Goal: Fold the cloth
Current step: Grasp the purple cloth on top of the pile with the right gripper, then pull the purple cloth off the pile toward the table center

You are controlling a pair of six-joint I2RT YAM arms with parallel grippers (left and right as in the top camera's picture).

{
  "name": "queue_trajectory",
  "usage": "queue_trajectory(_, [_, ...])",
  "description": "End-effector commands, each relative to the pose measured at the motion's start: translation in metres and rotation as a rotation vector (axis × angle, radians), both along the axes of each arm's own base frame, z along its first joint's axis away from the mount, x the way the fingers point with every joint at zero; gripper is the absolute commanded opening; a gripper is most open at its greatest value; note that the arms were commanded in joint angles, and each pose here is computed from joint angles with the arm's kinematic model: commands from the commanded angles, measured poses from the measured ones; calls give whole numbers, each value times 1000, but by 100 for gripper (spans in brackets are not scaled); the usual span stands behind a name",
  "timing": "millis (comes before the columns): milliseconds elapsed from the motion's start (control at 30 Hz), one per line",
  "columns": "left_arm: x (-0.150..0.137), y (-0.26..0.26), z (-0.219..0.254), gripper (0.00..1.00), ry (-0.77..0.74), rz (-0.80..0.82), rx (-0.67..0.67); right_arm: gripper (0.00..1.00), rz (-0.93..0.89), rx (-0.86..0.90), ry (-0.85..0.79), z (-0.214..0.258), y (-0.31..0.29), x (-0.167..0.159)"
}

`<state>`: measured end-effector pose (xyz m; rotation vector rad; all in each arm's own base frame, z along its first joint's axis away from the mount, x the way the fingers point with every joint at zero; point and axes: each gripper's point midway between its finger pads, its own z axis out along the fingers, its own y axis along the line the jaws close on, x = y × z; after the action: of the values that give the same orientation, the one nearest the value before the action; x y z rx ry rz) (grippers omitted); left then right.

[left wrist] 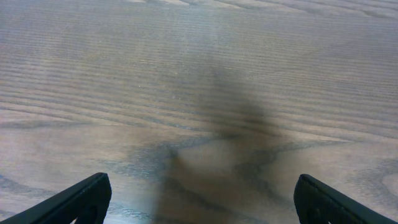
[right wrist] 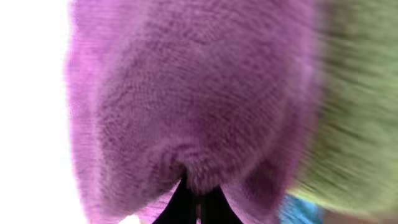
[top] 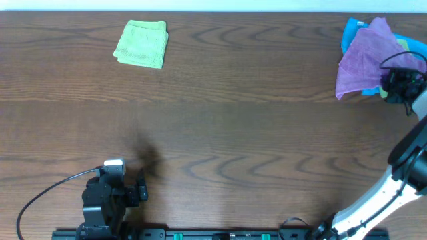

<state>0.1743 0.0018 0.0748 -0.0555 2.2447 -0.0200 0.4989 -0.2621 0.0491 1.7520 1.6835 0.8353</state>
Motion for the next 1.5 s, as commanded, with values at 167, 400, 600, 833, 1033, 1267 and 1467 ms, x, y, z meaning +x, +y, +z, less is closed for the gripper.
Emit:
queue_trajectory(167, [-8,-1,-22,95,73,-15,10,1,374,-104,-442,122,62,45])
queue_trajectory(400, [-8,-1,-22,95,73,-15,10,1,708,-81,-628,212,184,40])
queue_trajectory(600, [-8,-1,-22,95,73,-15,10,1,1058,3,-752,264,319,8])
queue_trajectory(833, [-8,-1,-22,95,73,-15,10,1,1339,123,-689,246,456,-37])
queue_trajectory(1033, [-8,-1,-22,95,73,-15,10,1,1279,-92,-135,115,475,-72])
queue_trajectory(1267, [-8,-1,-22,95,73,-15,10,1,1542,-359,246,43,468,-159])
queue_trajectory(1467, [-8,-1,-22,95,73,-15,10,1,1459,-391,224,22,464,-146])
